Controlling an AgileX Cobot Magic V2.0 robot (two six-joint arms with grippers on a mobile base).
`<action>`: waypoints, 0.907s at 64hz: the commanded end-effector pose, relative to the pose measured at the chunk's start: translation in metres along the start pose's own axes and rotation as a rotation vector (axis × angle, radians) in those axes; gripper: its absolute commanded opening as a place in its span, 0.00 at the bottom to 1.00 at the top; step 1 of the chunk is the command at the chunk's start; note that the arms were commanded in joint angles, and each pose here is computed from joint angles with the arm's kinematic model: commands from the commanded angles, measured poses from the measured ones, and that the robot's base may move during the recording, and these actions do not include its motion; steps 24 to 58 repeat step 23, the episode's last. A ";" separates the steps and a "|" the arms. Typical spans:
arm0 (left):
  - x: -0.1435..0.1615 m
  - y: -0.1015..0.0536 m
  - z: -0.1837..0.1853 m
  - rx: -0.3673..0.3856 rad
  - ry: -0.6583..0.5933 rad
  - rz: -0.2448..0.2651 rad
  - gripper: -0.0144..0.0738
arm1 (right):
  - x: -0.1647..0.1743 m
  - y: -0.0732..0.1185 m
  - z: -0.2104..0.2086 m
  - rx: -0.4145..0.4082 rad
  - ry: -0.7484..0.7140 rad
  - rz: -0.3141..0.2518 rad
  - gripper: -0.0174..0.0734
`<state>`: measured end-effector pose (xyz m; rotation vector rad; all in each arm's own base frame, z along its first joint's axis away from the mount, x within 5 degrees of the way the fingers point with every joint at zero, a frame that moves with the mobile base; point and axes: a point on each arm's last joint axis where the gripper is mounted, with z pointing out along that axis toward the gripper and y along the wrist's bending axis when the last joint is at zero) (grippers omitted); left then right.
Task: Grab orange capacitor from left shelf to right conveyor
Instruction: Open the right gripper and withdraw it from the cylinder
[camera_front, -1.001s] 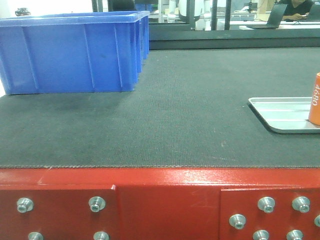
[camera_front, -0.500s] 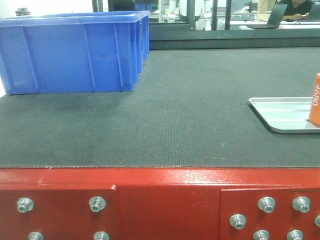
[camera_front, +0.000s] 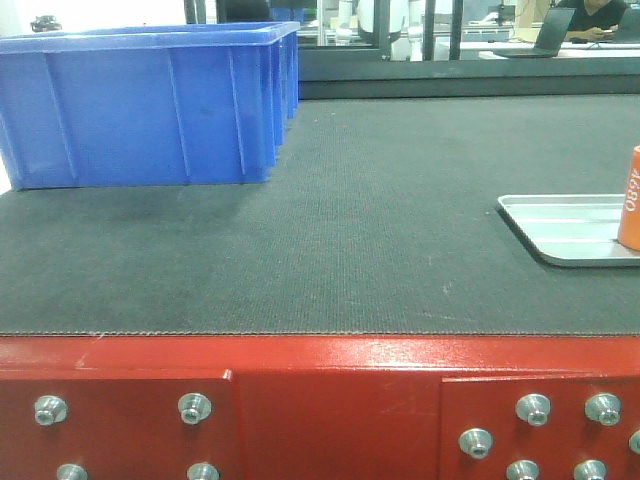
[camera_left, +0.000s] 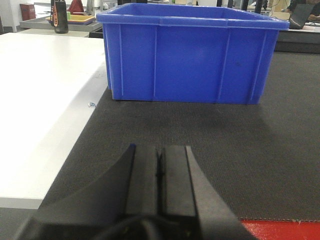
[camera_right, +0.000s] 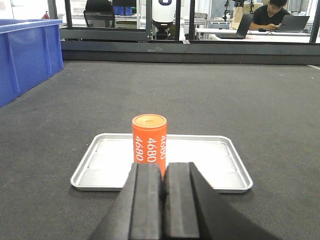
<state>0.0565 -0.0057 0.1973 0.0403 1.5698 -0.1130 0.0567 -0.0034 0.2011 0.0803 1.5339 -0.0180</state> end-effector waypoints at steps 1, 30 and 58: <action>-0.010 0.000 -0.002 -0.003 -0.107 -0.003 0.02 | -0.011 -0.001 -0.002 0.006 -0.111 -0.006 0.25; -0.010 0.000 -0.002 -0.003 -0.107 -0.003 0.02 | -0.011 -0.001 -0.002 0.006 -0.111 -0.006 0.25; -0.010 0.000 -0.002 -0.003 -0.107 -0.003 0.02 | -0.011 -0.001 -0.002 0.006 -0.111 -0.006 0.25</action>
